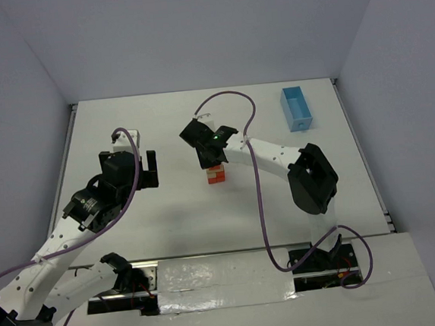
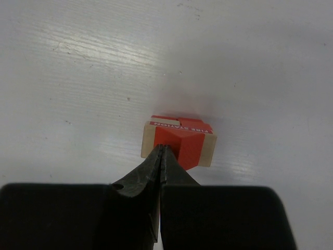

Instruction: Build the wood block tower

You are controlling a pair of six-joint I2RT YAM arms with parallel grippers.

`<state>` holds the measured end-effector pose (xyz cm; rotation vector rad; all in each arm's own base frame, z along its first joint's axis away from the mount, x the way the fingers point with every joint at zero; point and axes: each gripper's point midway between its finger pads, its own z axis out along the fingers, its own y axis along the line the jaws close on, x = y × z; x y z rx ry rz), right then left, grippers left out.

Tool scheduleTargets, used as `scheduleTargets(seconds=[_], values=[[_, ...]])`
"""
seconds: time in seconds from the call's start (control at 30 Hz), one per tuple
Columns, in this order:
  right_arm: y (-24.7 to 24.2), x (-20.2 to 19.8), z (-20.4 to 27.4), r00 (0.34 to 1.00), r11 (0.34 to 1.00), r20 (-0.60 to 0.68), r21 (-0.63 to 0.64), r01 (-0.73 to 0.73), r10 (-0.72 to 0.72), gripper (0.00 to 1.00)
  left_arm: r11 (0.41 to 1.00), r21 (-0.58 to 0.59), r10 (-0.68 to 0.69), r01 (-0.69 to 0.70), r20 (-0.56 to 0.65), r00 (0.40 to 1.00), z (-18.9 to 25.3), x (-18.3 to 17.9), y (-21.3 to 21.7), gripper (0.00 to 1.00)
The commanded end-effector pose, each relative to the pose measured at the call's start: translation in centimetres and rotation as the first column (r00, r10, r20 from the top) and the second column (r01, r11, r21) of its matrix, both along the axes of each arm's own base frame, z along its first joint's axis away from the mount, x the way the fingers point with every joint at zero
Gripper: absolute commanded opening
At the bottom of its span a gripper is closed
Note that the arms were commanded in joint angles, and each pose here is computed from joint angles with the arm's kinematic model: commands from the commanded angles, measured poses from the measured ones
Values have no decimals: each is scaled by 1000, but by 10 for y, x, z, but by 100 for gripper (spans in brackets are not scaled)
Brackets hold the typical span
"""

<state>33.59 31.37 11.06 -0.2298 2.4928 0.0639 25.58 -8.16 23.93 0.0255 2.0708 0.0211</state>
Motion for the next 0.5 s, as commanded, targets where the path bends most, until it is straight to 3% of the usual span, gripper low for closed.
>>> scheduleTargets(seconds=[0.0, 0.47], values=[[-3, 3, 3, 1000, 1000, 2, -6, 5, -5, 0, 1000, 0, -2, 2, 24, 1000, 5, 2, 1, 100], [4, 3, 26, 1000, 998, 29, 61, -11, 10, 0, 1000, -2, 5, -4, 23, 1000, 5, 1, 2, 100]])
